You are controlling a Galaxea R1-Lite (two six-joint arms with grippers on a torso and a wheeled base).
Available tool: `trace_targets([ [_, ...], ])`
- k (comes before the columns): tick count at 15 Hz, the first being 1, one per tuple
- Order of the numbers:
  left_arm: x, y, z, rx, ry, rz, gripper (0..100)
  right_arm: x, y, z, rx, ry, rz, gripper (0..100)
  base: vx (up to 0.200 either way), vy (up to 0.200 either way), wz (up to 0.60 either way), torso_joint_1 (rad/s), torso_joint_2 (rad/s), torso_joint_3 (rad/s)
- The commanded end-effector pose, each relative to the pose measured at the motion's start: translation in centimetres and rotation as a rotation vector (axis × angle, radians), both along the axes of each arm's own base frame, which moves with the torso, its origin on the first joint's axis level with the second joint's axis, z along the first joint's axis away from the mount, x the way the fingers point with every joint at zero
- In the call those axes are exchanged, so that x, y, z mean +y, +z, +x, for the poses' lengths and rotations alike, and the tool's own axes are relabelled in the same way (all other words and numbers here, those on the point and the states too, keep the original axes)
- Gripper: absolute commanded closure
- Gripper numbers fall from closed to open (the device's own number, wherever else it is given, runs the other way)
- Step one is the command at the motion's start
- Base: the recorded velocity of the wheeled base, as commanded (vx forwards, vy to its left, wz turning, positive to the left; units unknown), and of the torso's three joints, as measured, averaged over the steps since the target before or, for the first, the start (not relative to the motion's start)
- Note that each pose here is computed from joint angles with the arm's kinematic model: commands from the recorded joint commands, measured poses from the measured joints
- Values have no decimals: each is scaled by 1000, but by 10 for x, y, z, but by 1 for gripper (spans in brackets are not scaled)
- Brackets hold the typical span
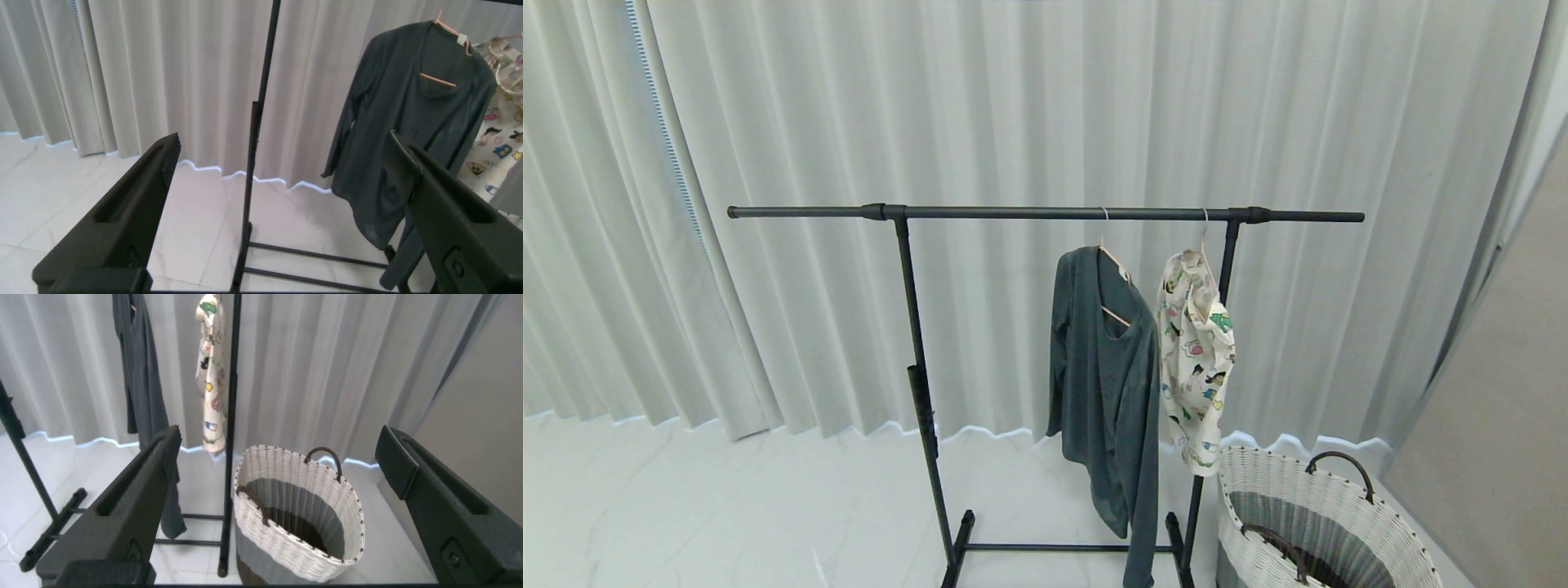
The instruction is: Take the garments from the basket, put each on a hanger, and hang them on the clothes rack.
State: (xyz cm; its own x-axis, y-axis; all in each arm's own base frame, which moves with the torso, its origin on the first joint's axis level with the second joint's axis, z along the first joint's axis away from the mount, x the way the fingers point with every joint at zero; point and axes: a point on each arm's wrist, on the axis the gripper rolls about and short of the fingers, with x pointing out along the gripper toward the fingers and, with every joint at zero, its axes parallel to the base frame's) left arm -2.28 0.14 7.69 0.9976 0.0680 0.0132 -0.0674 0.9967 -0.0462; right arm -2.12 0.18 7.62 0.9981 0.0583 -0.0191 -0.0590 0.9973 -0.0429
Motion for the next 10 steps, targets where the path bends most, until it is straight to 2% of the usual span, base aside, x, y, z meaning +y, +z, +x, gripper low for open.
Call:
trace_targets([
  [1,0,0,0,-1,1,-1,0,0,0,2,21,-5,0,0,0,0,0,0,0,0],
  [5,0,0,0,-1,-1,-1,0,0,0,1,10,-1,-2,0,0,0,0,0,0,0],
  [6,0,0,0,-1,1,-1,0,0,0,-2,-22,3,-2,0,0,0,0,0,0,0],
  [10,0,0,0,-1,-1,-1,0,0,-1,-2,-20,1,4,0,0,0,0,0,0,0],
])
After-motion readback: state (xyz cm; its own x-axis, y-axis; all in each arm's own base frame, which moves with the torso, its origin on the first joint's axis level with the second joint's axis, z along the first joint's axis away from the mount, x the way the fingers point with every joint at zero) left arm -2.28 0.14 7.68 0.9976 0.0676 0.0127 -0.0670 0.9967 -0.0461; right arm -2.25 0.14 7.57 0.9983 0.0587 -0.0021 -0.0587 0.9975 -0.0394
